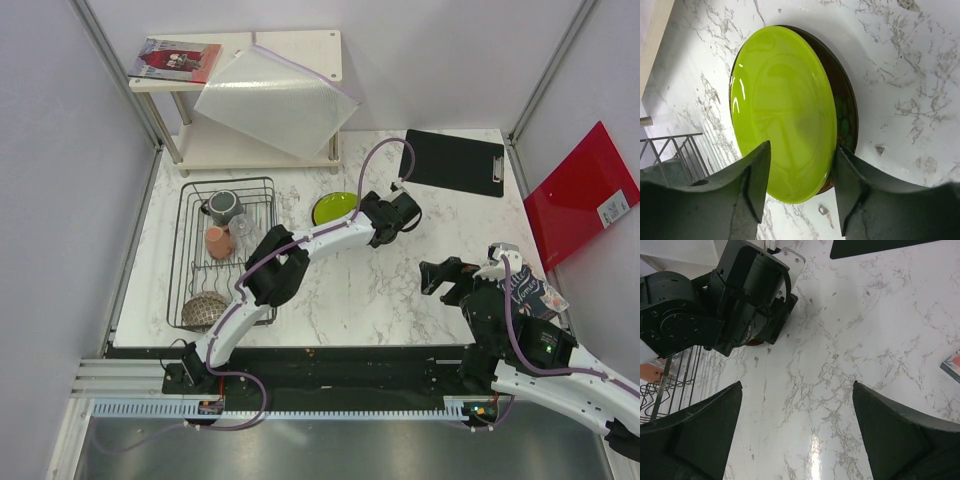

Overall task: Unload the mixed dishes from the dish rack
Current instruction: Place the plate at the center of the board, then pick up the cup from the dish rack.

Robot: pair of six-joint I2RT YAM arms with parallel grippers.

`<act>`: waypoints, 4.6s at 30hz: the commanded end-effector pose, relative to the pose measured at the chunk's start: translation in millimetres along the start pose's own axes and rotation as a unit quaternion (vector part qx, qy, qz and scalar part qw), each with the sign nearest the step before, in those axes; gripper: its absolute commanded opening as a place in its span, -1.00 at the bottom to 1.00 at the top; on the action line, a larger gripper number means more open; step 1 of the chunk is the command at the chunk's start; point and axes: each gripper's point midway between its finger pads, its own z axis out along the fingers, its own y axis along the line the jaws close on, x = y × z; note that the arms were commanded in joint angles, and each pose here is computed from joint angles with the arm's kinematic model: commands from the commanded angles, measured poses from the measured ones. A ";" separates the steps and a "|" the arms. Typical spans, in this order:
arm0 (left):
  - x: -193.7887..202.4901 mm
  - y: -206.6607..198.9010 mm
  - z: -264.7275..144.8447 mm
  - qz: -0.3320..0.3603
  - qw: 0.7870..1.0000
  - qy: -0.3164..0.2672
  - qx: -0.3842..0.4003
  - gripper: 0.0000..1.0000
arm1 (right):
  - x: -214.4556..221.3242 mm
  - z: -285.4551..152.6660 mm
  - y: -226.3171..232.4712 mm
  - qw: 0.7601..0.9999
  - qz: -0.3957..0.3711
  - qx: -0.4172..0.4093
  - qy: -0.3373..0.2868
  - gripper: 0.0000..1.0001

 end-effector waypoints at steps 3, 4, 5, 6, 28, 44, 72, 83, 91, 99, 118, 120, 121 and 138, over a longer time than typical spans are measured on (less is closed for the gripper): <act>-48.5 65.4 -59.4 -0.066 0.995 -0.068 -0.022 0.70 | -8.2 -4.0 5.1 1.000 0.026 -0.013 -0.007 0.96; -51.9 71.3 -65.1 -0.066 0.995 -0.073 -0.022 0.80 | -8.0 -4.6 5.1 1.000 0.027 -0.014 -0.006 0.96; -57.7 82.3 -75.9 -0.075 0.993 -0.083 -0.022 0.80 | -9.1 -4.9 4.6 0.999 0.029 -0.014 -0.007 0.96; -59.0 86.7 -80.7 -0.077 0.993 -0.086 -0.022 0.81 | -8.2 -5.1 4.1 0.999 0.032 -0.014 -0.006 0.96; 82.5 212.3 -225.4 -0.384 0.895 -0.124 0.191 0.96 | 7.1 -1.5 5.0 0.999 0.039 -0.026 0.003 0.96; 163.0 204.4 -119.2 -0.509 0.846 0.025 0.155 0.96 | 20.8 6.4 18.1 0.999 0.022 -0.038 0.023 0.96; 174.5 247.9 -60.2 -0.561 0.824 0.054 0.050 0.96 | 34.0 16.2 19.4 0.999 -0.004 -0.022 0.035 0.96; 178.3 227.5 -29.9 -0.563 0.819 0.081 0.073 0.94 | 35.3 16.1 20.0 0.999 -0.003 -0.026 0.036 0.96; 174.8 215.8 -24.2 -0.560 0.818 0.083 0.100 0.64 | 37.7 16.8 17.2 0.999 -0.003 -0.021 0.037 0.96; 169.2 224.1 -39.9 -0.554 0.824 0.053 0.107 0.00 | 39.9 18.4 17.3 0.999 -0.005 -0.017 0.040 0.96; 71.8 263.7 -213.9 -0.531 0.761 -0.198 0.315 -0.97 | 21.3 23.8 40.6 0.999 -0.002 -0.028 0.024 0.96; 48.4 250.2 -244.0 -0.501 0.724 -0.235 0.412 -0.97 | 13.6 22.7 44.8 0.999 0.004 -0.035 0.015 0.96; 47.0 239.6 -247.4 -0.494 0.710 -0.234 0.445 -0.97 | 9.3 22.0 48.4 0.999 0.013 -0.041 0.009 0.96; 33.9 180.5 -369.9 -0.362 0.480 -0.378 0.704 -0.97 | -54.0 -28.4 103.2 0.942 0.181 -0.272 -0.082 0.82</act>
